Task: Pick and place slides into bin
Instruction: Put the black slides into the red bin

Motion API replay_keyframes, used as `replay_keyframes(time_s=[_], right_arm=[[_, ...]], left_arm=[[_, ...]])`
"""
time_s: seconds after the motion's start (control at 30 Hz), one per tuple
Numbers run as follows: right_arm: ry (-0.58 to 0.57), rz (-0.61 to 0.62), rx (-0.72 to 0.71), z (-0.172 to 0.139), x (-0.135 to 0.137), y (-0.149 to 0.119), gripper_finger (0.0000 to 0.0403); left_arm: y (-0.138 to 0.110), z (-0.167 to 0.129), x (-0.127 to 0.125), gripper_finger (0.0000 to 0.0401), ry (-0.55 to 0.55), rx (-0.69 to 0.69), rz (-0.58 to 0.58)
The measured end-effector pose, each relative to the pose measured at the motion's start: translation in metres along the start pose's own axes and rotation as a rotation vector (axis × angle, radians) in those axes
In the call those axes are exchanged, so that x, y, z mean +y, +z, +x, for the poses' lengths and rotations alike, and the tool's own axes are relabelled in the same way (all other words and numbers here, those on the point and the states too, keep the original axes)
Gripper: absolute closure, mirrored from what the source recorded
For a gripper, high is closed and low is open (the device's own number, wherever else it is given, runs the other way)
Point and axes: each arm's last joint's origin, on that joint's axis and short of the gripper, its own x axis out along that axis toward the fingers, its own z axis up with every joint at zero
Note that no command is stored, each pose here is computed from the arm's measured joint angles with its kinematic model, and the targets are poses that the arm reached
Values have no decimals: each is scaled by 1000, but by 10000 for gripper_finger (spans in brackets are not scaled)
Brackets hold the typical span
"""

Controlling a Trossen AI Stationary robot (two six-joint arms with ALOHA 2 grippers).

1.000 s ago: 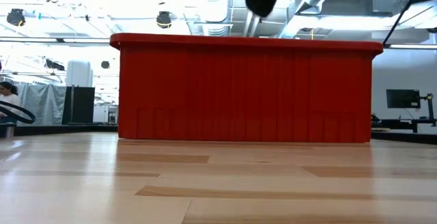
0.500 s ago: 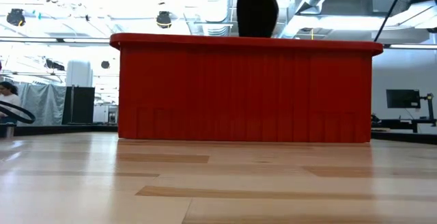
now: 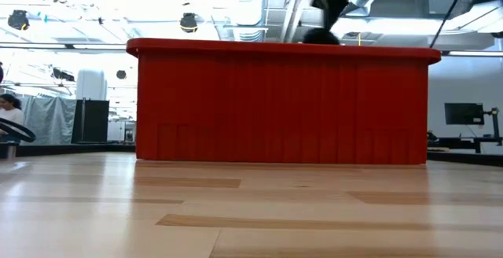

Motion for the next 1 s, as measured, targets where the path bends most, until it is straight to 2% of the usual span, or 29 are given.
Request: replay_keyframes(time_s=[0.13, 0.23, 0.5, 1.0], right_arm=[[37, 28, 60, 3, 3, -30, 403], [85, 23, 76, 22, 6, -33, 403], [108, -45, 74, 60, 13, -31, 403], [130, -4, 131, 121, 10, -56, 403]], left_arm=[[-2, 5, 9, 360, 44, 12, 3], [-3, 7, 14, 360, 66, 15, 4], [-3, 9, 18, 360, 67, 15, 2], [-4, 9, 17, 360, 64, 19, -21]])
